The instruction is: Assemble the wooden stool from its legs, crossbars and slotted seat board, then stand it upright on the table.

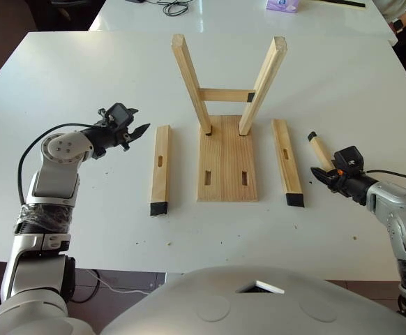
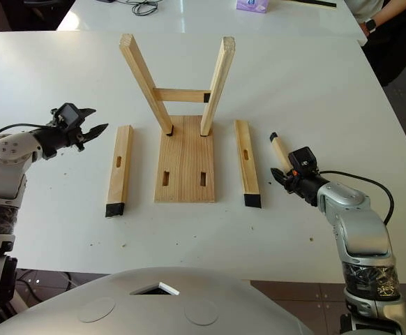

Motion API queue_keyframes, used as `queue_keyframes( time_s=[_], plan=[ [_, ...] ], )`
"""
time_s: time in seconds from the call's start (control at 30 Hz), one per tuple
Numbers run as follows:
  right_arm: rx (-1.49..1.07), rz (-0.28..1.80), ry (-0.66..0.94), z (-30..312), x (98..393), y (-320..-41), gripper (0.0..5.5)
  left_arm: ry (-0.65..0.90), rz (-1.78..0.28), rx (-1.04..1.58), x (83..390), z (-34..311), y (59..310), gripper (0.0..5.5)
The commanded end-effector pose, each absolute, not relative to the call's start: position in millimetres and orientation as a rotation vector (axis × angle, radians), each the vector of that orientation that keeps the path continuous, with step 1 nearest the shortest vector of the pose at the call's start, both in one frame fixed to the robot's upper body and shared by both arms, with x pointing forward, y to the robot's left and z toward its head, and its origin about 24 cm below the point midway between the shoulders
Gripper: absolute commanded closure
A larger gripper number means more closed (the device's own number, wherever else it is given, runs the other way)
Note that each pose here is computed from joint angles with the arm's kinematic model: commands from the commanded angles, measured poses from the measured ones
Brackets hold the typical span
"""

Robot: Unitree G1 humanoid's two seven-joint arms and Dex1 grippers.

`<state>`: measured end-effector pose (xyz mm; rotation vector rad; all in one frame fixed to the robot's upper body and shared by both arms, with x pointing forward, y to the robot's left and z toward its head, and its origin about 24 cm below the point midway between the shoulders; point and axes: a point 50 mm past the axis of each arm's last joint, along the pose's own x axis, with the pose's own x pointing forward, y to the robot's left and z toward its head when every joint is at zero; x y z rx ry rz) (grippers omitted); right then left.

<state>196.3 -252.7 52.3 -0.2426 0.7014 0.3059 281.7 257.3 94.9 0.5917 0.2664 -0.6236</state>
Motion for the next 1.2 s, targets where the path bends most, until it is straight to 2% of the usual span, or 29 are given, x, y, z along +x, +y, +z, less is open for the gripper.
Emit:
queue_keyframes(
  time_s=[0.03, 0.33, 0.53, 0.9, 1.2],
  plan=[
    [-0.23, 0.293, 0.707, 51.7, 193.1, -255.5, 2.9, 0.255, -0.628, 0.582, 285.1, 102.0, 256.5, 3.11],
    [-0.256, 0.272, 0.671, 62.9, 197.4, -262.1, 2.9, 0.259, -0.62, 0.567, 283.8, 100.5, 255.7, 3.11],
    [-0.249, 0.329, 0.619, 76.3, 199.4, -247.4, 2.9, 0.258, -0.631, 0.563, 283.8, 99.2, 252.4, 3.11],
    [-0.22, 0.473, 0.675, 65.6, 186.3, -227.4, 2.9, 0.26, -0.646, 0.555, 283.4, 99.0, 248.6, 3.11],
    [-0.21, 0.42, 0.519, 102.9, 203.9, -237.9, 2.9, 0.262, -0.63, 0.547, 280.4, 97.7, 250.7, 3.11]
  ],
)
